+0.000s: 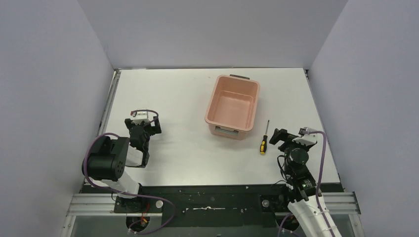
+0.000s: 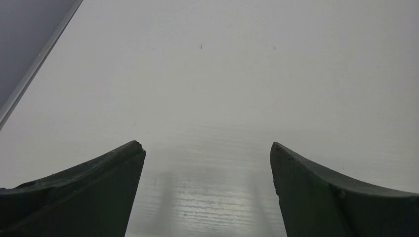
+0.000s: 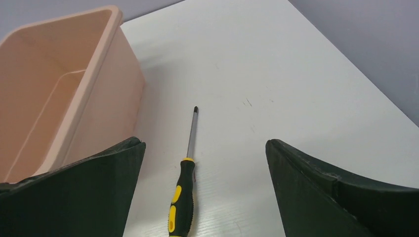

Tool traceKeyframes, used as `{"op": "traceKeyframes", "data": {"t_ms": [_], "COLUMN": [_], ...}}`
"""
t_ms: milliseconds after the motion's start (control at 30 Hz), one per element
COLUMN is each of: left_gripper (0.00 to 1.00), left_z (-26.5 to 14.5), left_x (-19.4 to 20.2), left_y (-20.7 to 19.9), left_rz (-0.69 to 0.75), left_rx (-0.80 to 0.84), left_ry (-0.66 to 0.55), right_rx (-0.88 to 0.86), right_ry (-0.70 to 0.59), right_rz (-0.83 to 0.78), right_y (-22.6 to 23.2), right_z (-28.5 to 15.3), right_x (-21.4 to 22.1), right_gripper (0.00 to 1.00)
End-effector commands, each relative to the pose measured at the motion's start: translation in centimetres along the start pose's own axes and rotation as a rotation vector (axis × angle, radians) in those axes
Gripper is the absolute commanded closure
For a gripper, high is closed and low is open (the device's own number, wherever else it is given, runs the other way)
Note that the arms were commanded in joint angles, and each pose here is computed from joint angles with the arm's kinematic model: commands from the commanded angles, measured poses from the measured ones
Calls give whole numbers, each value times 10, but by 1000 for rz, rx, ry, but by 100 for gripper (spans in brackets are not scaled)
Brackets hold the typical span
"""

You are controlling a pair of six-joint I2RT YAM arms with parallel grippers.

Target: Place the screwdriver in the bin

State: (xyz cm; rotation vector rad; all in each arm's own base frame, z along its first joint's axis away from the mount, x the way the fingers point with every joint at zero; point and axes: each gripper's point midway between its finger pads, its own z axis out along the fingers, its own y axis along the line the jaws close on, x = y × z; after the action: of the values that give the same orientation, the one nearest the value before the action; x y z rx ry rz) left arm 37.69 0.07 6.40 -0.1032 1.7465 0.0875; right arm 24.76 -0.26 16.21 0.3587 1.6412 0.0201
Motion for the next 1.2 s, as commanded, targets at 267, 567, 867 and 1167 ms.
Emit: {"op": "traceKeyframes", "data": {"t_ms": [267,567,867,1167], "left_gripper": [3,3,3,3], "left_z": [2,2,2,2], "left_x": [-10,-10,-10,-10], "left_y": [0,1,0,1], "left_rz": [1,1,2,2], "left_rx": [5,4,5,5], "left_ry": [-34,-34,-34,-33], "right_rx": [361,216,102,112], "right_ry": [163,535,860,983], "right_rz": [-76,-181,-149,-136], "right_y": [-8,41,44,24], "right_z": [30,82,76,57], "right_x": [-86,-57,64,136], "right_gripper": [0,3,22,33]}}
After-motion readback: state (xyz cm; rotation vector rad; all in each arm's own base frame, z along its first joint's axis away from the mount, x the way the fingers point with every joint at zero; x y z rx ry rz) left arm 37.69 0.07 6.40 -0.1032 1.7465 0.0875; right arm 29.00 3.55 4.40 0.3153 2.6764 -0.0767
